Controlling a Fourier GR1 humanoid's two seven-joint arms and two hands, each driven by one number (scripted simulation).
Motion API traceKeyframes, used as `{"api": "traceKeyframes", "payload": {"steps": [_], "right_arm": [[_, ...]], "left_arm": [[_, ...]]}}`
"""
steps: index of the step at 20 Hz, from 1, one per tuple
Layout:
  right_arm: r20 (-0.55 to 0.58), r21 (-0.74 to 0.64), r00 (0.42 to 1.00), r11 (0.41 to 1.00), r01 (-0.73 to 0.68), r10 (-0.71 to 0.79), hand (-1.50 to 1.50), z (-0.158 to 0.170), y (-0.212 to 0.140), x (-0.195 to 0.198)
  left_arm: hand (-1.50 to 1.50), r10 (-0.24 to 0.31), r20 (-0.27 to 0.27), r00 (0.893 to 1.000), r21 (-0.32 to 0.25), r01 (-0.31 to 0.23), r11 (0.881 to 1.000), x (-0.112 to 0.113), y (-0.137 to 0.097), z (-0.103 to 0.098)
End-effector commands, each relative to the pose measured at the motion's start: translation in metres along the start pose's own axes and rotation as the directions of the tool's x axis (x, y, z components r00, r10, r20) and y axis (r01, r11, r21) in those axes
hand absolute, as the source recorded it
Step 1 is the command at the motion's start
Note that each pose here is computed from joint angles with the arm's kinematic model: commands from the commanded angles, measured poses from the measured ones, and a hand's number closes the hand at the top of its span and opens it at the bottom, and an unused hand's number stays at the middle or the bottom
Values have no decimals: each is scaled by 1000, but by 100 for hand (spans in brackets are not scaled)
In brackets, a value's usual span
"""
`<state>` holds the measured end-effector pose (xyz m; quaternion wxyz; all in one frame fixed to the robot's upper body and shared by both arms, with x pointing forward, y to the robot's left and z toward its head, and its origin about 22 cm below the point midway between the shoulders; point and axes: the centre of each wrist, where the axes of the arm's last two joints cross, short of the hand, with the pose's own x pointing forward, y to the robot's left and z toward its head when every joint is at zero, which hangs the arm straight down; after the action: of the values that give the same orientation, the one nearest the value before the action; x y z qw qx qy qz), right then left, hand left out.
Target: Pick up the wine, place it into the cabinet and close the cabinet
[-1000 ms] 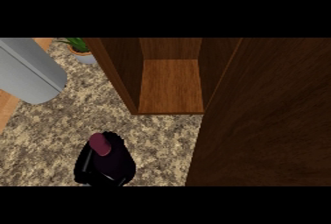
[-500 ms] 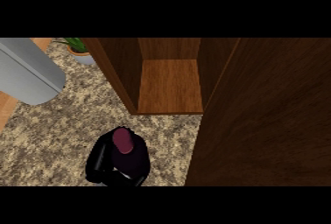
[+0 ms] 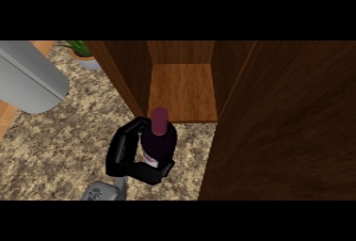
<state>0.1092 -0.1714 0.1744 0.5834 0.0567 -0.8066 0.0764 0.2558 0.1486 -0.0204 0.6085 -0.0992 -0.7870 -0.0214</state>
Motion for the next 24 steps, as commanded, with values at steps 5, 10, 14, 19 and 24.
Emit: {"api": "traceKeyframes", "payload": {"steps": [5, 10, 14, 19, 24], "right_arm": [[64, 15, 995, 997, 71, -72, -150, 30, -13, 43], [72, 11, 995, 997, 75, -75, -150, 23, -12, 36], [80, 22, 994, 997, 75, -77, -150, 26, -14, 43], [68, 14, 994, 996, 84, -85, -150, 26, -15, 41], [57, 28, 995, 996, 86, -87, -150, 26, -9, 31]], "left_arm": [[150, -74, 1, 997, 11, 74, 997, -3, 17, -29], [150, -93, -23, 995, -16, 93, 996, -1, -10, -62], [150, -93, -41, 995, -26, 92, 995, -3, 1, -72], [150, -99, -40, 994, -20, 98, 995, -10, -13, -93], [150, -66, -59, 996, 3, 66, 998, -14, -24, -111]]}}
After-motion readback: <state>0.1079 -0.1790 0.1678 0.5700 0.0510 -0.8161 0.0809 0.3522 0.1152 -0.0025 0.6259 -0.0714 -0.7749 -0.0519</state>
